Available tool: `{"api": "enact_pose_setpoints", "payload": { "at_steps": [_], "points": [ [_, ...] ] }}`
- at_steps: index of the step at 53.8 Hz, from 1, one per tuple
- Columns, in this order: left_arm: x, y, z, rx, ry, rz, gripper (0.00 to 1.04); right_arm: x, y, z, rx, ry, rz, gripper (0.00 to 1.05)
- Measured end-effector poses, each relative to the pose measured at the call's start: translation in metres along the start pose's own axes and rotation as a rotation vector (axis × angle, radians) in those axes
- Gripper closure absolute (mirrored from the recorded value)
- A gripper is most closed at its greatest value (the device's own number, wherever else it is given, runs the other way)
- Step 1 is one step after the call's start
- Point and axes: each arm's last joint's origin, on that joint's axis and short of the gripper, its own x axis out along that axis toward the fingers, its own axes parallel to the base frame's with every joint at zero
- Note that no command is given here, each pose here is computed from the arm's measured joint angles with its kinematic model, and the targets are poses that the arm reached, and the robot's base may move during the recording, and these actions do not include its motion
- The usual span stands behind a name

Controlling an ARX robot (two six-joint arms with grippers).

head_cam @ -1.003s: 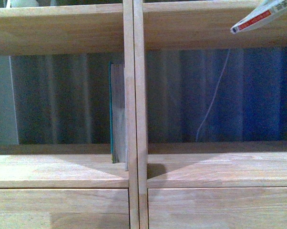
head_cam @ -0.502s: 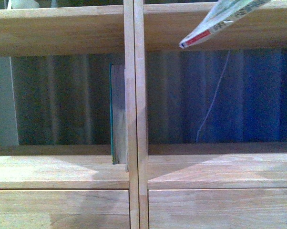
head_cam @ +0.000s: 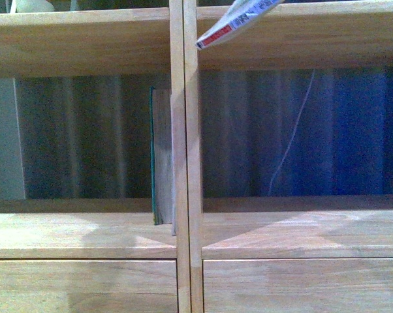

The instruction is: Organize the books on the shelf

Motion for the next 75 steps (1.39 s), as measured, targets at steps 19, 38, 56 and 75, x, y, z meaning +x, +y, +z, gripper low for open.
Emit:
{"api": "enact_pose_setpoints", "payload": {
  "at_steps": [19,38,56,75],
  "points": [
    [0.041,-0.014,-0.005,-0.442,-0.118,-0.191,0.07,0.011,0.005,-0.013,0.044,0.016,0.038,0.97],
    [0.063,-0.018,-0.006,-0.529,-0.168,-0.224,0.07,0.005,0.02,-0.02,0.119,0.069,0.097,0.97],
    [0.072,-0.023,-0.005,-0.544,-0.205,-0.224,0.07,-0.025,0.042,-0.012,0.213,0.067,0.153,0.97],
    [0.069,-0.038,-0.002,-0.538,-0.229,-0.264,0.07,-0.033,0.043,-0.032,0.228,0.139,0.159,0.97]
  ]
}}
